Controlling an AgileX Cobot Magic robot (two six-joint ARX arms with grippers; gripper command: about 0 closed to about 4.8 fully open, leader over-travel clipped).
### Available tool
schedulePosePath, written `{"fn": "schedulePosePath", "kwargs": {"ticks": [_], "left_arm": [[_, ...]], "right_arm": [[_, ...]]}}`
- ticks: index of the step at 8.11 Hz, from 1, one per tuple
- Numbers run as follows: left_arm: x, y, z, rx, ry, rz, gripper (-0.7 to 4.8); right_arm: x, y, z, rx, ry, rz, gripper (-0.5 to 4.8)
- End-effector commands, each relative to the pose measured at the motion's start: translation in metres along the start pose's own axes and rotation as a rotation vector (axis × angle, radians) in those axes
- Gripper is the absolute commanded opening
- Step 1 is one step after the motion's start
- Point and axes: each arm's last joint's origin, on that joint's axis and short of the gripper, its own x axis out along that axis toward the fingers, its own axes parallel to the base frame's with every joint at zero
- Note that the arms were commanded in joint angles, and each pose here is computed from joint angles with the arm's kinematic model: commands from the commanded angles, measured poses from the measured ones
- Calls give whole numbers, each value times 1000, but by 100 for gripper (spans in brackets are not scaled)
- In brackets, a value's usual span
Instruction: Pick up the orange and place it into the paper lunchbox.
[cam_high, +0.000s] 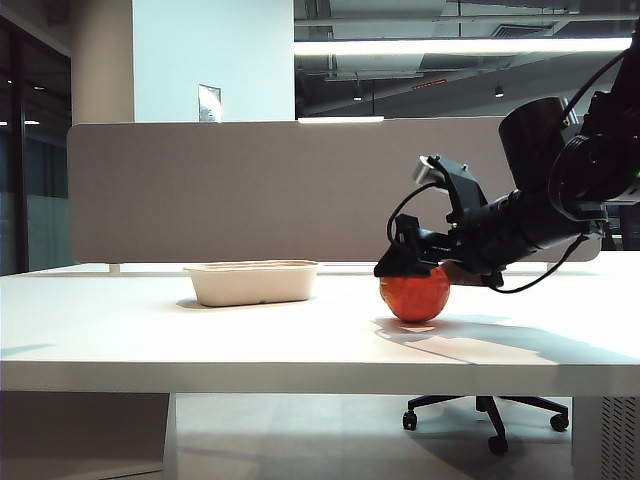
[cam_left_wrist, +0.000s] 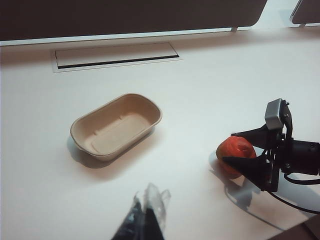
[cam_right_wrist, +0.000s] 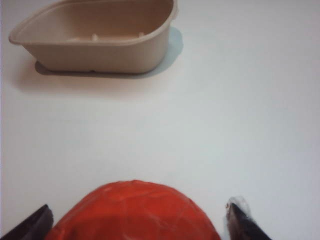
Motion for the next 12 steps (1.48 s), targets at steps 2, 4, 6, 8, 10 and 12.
{"fn": "schedulePosePath", "kwargs": {"ticks": [2, 4, 6, 8, 10, 12], "left_arm": [[-2, 0, 3, 7, -21, -5, -7], [-2, 0, 3, 7, -21, -5, -6], [-2, 0, 3, 6, -21, -5, -7], [-2, 0, 3, 7, -22, -5, -7], [-2, 0, 3, 7, -21, -5, -7], [-2, 0, 3, -1, -21, -5, -7]], "right_arm": [[2, -1, -1, -6, 0, -37, 283], [-3, 1, 17, -41, -94, -22, 283], [11, 4, 86, -82, -175, 8, 284], [57, 27, 165, -166, -331, 80, 284], [104, 43, 171, -178, -353, 102, 284], [156, 43, 159, -174, -344, 101, 284]]}}
